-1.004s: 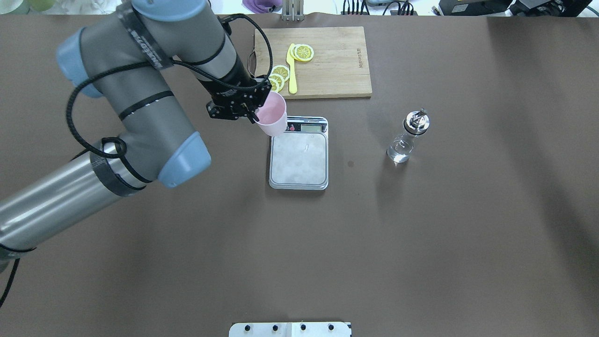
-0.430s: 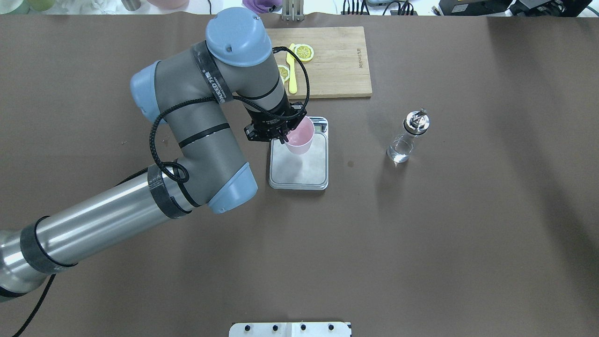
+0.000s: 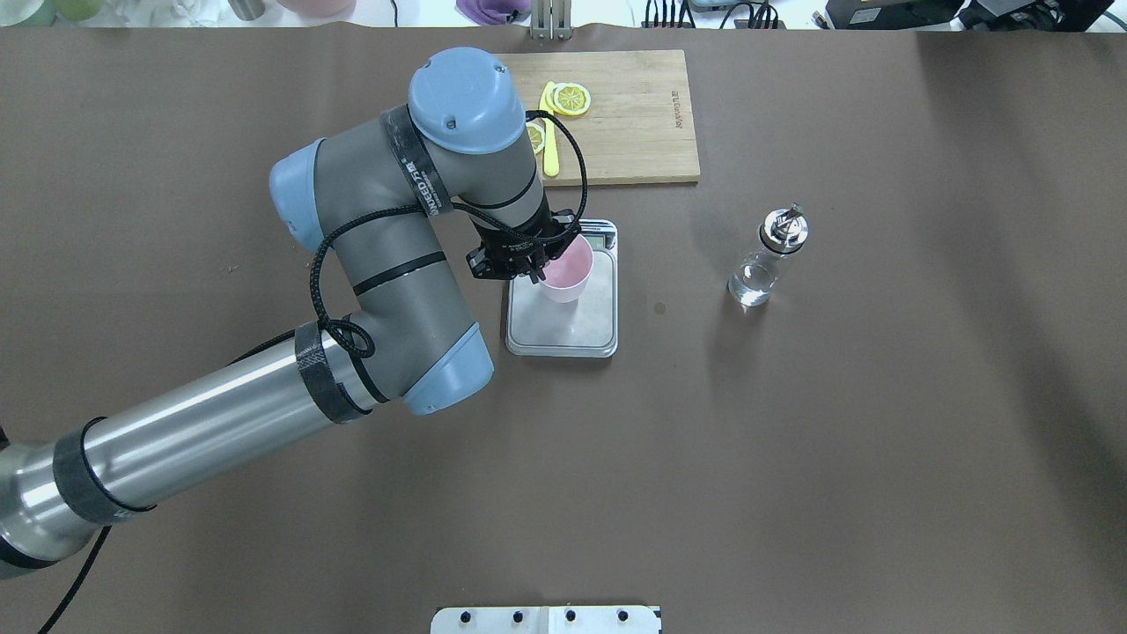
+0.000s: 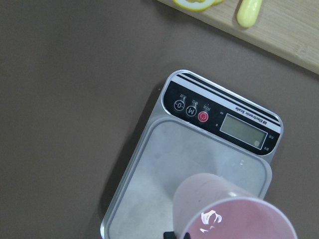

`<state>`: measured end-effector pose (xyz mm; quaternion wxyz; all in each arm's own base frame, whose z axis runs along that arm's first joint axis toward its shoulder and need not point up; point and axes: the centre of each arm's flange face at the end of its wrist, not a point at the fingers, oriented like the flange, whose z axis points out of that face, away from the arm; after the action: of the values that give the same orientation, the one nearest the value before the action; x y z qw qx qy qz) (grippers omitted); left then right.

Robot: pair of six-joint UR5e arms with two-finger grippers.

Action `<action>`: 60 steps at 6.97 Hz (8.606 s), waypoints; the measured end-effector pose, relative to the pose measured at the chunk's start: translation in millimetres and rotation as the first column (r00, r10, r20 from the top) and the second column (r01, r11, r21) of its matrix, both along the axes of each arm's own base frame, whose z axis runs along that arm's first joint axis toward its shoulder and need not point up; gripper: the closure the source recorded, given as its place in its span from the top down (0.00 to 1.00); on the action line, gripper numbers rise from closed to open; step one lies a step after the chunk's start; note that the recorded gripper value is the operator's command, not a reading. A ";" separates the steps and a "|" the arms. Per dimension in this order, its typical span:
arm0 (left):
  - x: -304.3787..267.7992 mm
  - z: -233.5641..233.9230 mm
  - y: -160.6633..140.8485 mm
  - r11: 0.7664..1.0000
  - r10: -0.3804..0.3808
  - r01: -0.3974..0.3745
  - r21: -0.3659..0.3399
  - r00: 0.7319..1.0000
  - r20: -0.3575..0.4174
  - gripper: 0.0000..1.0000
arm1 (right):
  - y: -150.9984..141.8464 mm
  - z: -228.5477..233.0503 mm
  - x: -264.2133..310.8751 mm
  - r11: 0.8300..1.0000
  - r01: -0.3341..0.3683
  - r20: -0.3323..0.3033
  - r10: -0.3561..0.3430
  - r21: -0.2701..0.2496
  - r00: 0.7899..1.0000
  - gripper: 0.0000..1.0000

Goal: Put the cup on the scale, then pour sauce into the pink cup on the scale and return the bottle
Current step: 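Lower the pink cup onto the scale and open the left gripper, then withdraw the left gripper from the cup while the right arm reaches toward the glass bottle, then close the right gripper around the glass bottle's neck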

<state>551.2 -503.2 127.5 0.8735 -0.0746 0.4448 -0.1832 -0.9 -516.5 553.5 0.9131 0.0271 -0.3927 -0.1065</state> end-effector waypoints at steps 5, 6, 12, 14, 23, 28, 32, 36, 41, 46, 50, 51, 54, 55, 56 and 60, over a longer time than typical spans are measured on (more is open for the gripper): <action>9.1 9.9 -2.9 1.000 0.006 -0.006 0.009 1.000 -0.007 0.99 | -2.6 -9.2 -0.5 1.000 0.001 0.002 -0.001 0.020 1.000 1.00; 8.9 9.7 -2.8 1.000 0.007 -0.007 0.012 1.000 -0.009 0.99 | -2.8 -9.9 -0.5 1.000 0.001 0.002 -0.001 0.022 1.000 1.00; -98.2 -3.2 3.9 0.992 0.027 -0.025 0.124 1.000 -0.014 0.99 | 7.1 -86.7 3.7 0.982 -0.001 -0.004 0.001 0.190 1.000 1.00; -135.1 15.0 -3.4 0.989 0.011 -0.012 0.146 1.000 0.008 0.99 | 19.4 -127.2 3.2 0.962 -0.001 0.022 -0.005 0.273 1.000 1.00; -206.5 90.3 -28.4 0.984 -0.017 0.001 0.177 0.996 0.086 0.99 | 37.2 -312.3 -148.9 0.892 -0.144 0.103 0.110 0.429 0.989 1.00; -239.4 142.8 -19.2 0.979 0.002 -0.030 0.200 0.990 0.139 0.99 | 114.8 -283.6 -222.6 0.814 -0.343 0.147 0.311 0.469 0.939 1.00; -259.5 172.8 -25.0 0.977 -0.064 0.017 0.212 0.974 0.216 0.99 | 183.8 -222.6 -262.4 0.784 -0.370 0.188 0.319 0.498 0.929 0.98; -251.2 199.0 -29.3 0.983 -0.053 0.006 0.181 0.965 0.256 0.99 | 204.9 -170.2 -316.6 0.727 -0.400 0.209 0.343 0.559 0.916 0.98; -248.0 201.9 -33.0 0.983 -0.052 0.005 0.182 0.965 0.256 0.99 | 189.0 -160.9 -390.2 0.675 -0.442 0.265 0.354 0.591 0.897 0.98; -245.9 203.8 -35.6 0.984 -0.051 0.004 0.176 0.964 0.261 0.99 | 176.2 -130.8 -396.5 0.615 -0.483 0.285 0.396 0.623 0.873 0.98; -245.7 203.2 -35.9 0.984 -0.051 0.005 0.177 0.964 0.260 0.99 | 149.2 -130.4 -404.2 0.556 -0.496 0.287 0.423 0.667 0.859 0.98; -245.6 203.0 -35.9 0.984 -0.051 0.005 0.177 0.964 0.260 0.99 | 143.0 -128.0 -406.4 0.551 -0.496 0.280 0.431 0.671 0.858 0.98; -244.4 206.2 -37.1 0.985 -0.049 0.003 0.172 0.963 0.265 0.99 | 130.5 -131.4 -421.1 0.545 -0.509 0.288 0.441 0.666 0.850 0.98; -244.1 206.8 -37.5 0.985 -0.048 0.002 0.171 0.963 0.266 0.99 | 126.0 -129.7 -428.0 0.541 -0.518 0.300 0.442 0.663 0.845 0.98; -243.9 206.9 -37.6 0.985 -0.048 0.002 0.170 0.963 0.267 0.99 | 121.3 -119.3 -430.9 0.533 -0.530 0.315 0.444 0.659 0.839 0.98; -242.6 203.6 -38.3 0.985 -0.048 0.001 0.173 0.963 0.264 0.99 | 106.0 -100.8 -433.2 0.506 -0.574 0.373 0.447 0.643 0.813 0.98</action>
<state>308.6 -541.4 331.1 0.9264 0.0317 0.3378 -0.1635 -434.2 -410.5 452.7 0.7785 0.5125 -0.3615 0.0229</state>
